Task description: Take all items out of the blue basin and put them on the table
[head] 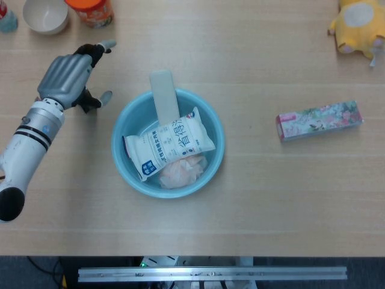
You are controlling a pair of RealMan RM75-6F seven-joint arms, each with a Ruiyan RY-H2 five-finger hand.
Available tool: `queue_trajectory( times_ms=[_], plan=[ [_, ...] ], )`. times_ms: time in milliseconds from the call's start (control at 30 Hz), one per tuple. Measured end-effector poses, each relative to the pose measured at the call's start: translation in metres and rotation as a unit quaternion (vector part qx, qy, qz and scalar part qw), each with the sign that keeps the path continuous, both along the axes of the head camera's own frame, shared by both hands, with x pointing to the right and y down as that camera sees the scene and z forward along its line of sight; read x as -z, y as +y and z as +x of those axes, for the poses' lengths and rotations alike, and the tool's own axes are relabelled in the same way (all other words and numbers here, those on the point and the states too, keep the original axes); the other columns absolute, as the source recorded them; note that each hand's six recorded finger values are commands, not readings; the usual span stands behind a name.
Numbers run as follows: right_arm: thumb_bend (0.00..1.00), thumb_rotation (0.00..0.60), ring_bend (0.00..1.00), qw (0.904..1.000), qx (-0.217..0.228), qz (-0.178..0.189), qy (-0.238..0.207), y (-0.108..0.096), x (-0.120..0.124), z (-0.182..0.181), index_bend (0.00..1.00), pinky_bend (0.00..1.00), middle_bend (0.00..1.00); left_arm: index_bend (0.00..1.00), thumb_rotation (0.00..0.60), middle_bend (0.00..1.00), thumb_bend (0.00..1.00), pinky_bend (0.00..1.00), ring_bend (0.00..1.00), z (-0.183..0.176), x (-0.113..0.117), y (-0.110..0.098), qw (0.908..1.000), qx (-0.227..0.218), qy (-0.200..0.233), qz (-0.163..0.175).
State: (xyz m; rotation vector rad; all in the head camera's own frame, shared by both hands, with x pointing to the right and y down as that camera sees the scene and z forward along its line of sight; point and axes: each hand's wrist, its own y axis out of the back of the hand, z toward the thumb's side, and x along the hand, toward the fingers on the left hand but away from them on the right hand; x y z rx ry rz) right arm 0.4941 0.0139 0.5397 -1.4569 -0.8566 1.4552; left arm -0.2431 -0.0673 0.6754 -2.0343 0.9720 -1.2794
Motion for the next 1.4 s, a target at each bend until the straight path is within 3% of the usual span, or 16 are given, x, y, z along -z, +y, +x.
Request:
queue_trajectory(
  times_ms=[233,467,867,1133,1400],
  plan=[
    [0.02,0.600,0.09,1.0000,-0.004,0.002,0.002,0.002,0.003,0.005,0.00,0.26,0.16,0.15,0.600,0.18,0.33,0.32,0.14,0.036,0.002,0.003,0.9985,-0.049,0.025,-0.004],
    [0.02,0.600,0.09,1.0000,-0.008,0.002,0.003,0.004,0.005,0.009,0.00,0.26,0.16,0.14,0.600,0.17,0.33,0.32,0.14,0.063,-0.007,0.002,0.9961,-0.088,0.009,0.004],
    [0.02,0.600,0.09,0.9999,-0.012,0.002,0.005,0.004,0.006,0.014,0.00,0.26,0.16,0.13,0.600,0.16,0.33,0.32,0.13,0.066,-0.034,-0.024,0.9979,-0.057,-0.027,-0.013],
    [0.02,0.600,0.09,0.9998,-0.018,0.002,0.008,0.003,0.007,0.017,0.00,0.26,0.16,0.13,0.600,0.18,0.33,0.32,0.14,0.080,-0.045,-0.027,0.9968,-0.057,-0.004,-0.056],
    [0.02,0.600,0.09,0.9997,-0.024,0.002,0.009,0.003,0.006,0.023,0.00,0.26,0.16,0.15,0.600,0.28,0.33,0.32,0.23,0.095,-0.052,-0.032,0.9950,-0.055,0.015,-0.082]
  ],
)
